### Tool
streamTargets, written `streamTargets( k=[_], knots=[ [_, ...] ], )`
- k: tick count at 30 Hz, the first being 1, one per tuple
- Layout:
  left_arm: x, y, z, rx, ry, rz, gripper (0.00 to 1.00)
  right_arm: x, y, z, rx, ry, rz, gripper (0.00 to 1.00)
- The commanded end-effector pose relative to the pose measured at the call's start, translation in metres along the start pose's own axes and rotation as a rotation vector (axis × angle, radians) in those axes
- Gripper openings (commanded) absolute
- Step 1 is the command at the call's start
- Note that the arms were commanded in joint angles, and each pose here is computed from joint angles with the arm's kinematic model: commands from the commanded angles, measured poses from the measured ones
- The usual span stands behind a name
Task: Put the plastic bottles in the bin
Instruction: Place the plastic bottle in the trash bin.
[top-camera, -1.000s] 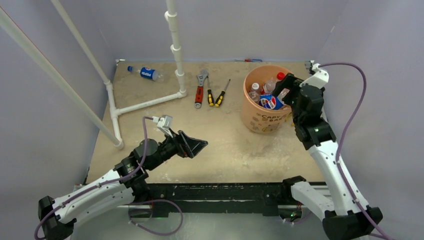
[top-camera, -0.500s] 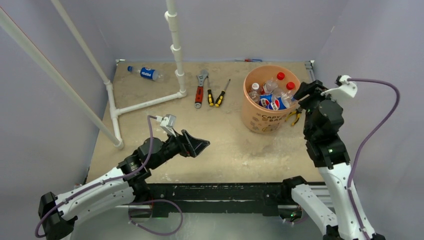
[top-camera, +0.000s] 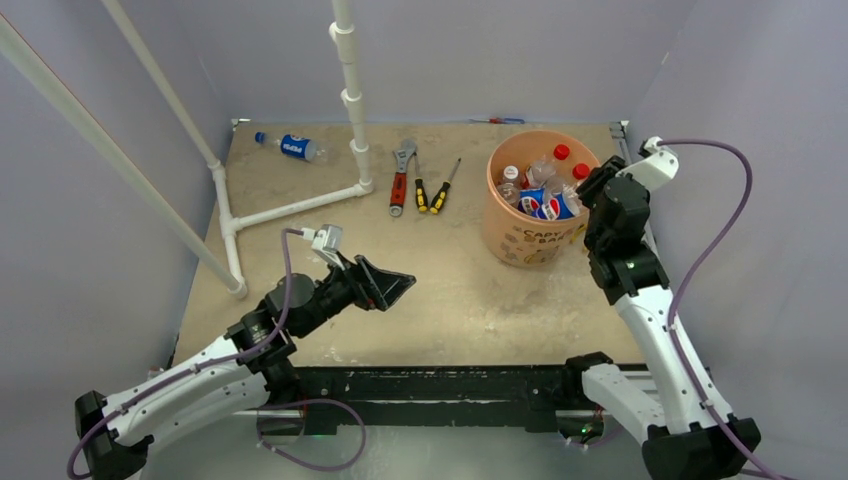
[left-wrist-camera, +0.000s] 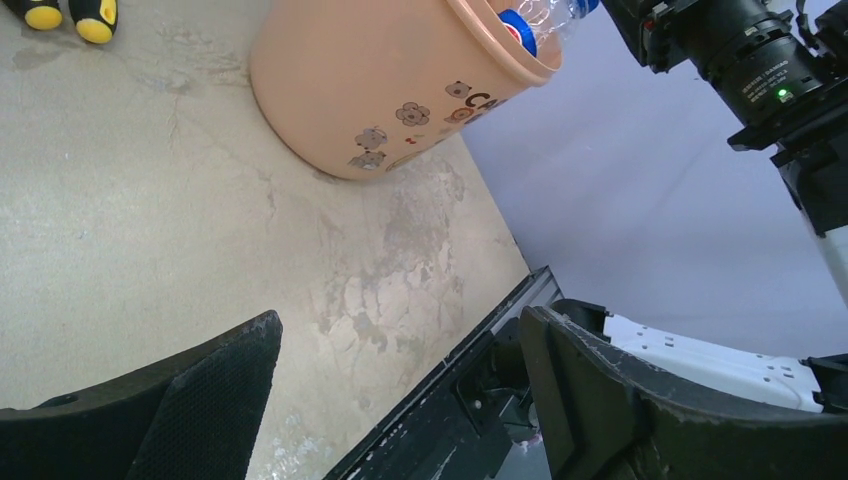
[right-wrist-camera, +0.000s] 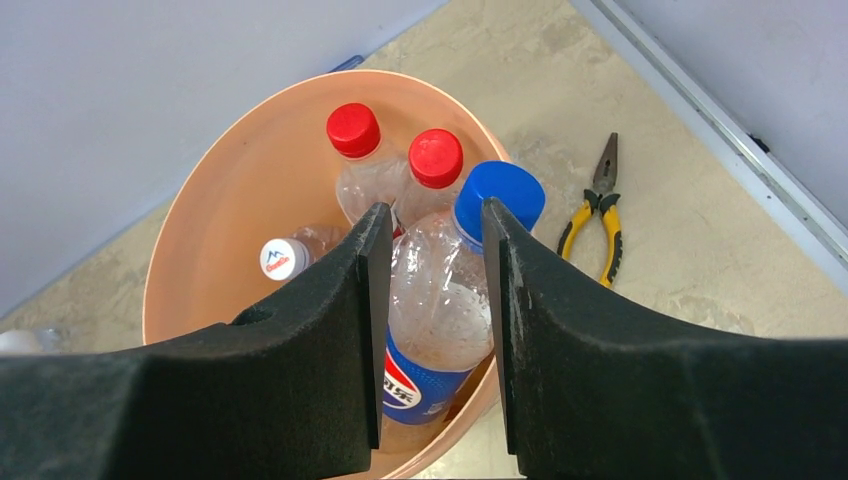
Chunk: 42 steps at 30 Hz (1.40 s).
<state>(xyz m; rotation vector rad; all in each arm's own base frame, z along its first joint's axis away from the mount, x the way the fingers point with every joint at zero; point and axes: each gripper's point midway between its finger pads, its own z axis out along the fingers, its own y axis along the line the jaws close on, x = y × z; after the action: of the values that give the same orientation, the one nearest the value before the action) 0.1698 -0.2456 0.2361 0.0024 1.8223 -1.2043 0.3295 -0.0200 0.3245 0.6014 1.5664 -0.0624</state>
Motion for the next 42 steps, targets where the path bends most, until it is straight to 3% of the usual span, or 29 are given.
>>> streamTargets(
  k=[1, 10, 15, 21, 26, 27, 31, 38, 42],
  knots=[
    [-0.014, -0.009, 0.001, 0.015, -0.037, 0.020, 0.88, 0.000, -0.001, 0.004, -0.011, -0.021, 0.040, 0.40],
    [-0.009, -0.009, 0.001, 0.029, -0.023, 0.012, 0.88, 0.024, 0.012, 0.002, -0.101, 0.059, 0.067, 0.41],
    [-0.010, -0.007, -0.002, 0.029, -0.036, 0.003, 0.88, -0.012, 0.025, -0.016, -0.183, 0.002, 0.113, 0.47],
    [-0.010, -0.008, -0.001, 0.034, -0.042, -0.007, 0.88, -0.056, 0.001, -0.036, -0.086, -0.086, 0.103, 0.75],
    [-0.005, -0.010, 0.002, 0.049, -0.019, -0.022, 0.88, -0.027, -0.021, -0.023, 0.054, -0.019, 0.063, 0.98],
    [-0.004, -0.010, 0.002, 0.049, -0.015, -0.023, 0.88, -0.018, -0.023, -0.018, 0.071, 0.004, 0.057, 0.99],
    [-0.004, -0.010, -0.002, 0.037, -0.004, -0.024, 0.88, 0.000, -0.022, -0.003, 0.070, 0.041, 0.063, 0.97],
    [-0.013, -0.008, -0.013, 0.031, -0.046, -0.017, 0.88, 0.007, -0.022, 0.019, 0.080, 0.037, 0.047, 0.83],
    [-0.012, -0.005, -0.013, 0.025, -0.050, -0.014, 0.88, 0.011, -0.016, 0.025, 0.053, 0.040, 0.055, 0.66]
  ],
)
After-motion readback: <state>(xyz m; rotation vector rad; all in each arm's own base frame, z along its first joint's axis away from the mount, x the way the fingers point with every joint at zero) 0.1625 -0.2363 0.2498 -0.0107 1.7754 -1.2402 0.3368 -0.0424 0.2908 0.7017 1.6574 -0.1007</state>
